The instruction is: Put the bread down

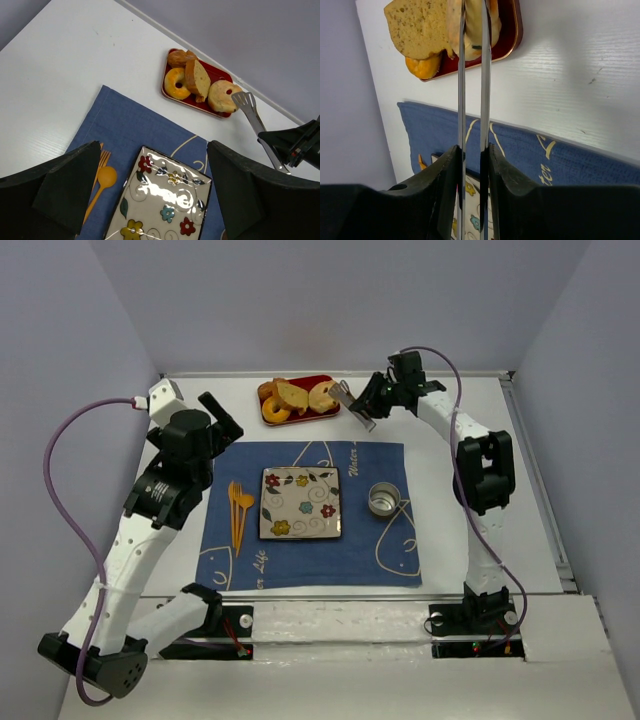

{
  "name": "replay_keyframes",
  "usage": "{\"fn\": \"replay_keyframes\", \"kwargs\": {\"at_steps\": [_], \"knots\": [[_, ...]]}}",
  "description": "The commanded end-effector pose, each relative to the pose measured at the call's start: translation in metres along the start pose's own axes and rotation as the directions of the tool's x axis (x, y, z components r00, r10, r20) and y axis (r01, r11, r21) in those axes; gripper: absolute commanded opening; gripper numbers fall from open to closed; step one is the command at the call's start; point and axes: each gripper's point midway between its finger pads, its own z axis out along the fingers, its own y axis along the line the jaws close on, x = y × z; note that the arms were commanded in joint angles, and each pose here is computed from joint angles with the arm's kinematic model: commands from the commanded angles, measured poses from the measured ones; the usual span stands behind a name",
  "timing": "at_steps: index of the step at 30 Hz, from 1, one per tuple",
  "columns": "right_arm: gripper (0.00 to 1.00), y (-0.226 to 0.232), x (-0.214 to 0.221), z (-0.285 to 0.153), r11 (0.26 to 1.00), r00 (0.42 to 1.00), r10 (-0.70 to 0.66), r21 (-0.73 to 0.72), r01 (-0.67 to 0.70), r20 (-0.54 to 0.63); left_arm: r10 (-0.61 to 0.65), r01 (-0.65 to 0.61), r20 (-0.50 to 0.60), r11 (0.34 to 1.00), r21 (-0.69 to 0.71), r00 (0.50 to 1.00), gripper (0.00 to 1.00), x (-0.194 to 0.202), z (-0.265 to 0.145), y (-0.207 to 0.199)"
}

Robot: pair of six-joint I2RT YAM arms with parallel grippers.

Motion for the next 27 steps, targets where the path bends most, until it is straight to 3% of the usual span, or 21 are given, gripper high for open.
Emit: {"fn": "replay_keyframes", "kwargs": {"at_steps": [1, 7, 14, 21, 27], "knots": [[0.07, 0.057, -0.035, -0.038, 0.986, 0.982, -0.102, -0.115, 0.121, 0.156, -0.042, 0.042, 0.058, 0.999, 0.009, 0.997, 0.99, -0.014, -0.007, 0.002], [0.07, 0.103, -0.051, -0.085, 0.947, 0.937, -0.206, -0.184, 0.264, 0.282, -0.047, 0.046, 0.063, 0.999, 0.016, 0.997, 0.99, -0.015, -0.008, 0.001], [0.07, 0.135, -0.032, -0.130, 0.888, 0.911, -0.278, -0.280, 0.364, 0.303, -0.050, 0.049, 0.064, 0.999, 0.017, 0.997, 0.99, -0.016, -0.009, 0.001], [0.07, 0.146, 0.047, -0.173, 0.802, 0.929, -0.338, -0.471, 0.367, 0.148, -0.053, 0.052, 0.067, 0.998, 0.021, 0.996, 0.99, -0.017, -0.010, 0.001], [0.07, 0.100, 0.161, -0.187, 0.811, 0.900, -0.419, -0.494, 0.312, -0.120, -0.053, 0.052, 0.066, 0.998, 0.026, 0.996, 0.99, -0.017, -0.009, -0.001]]}}
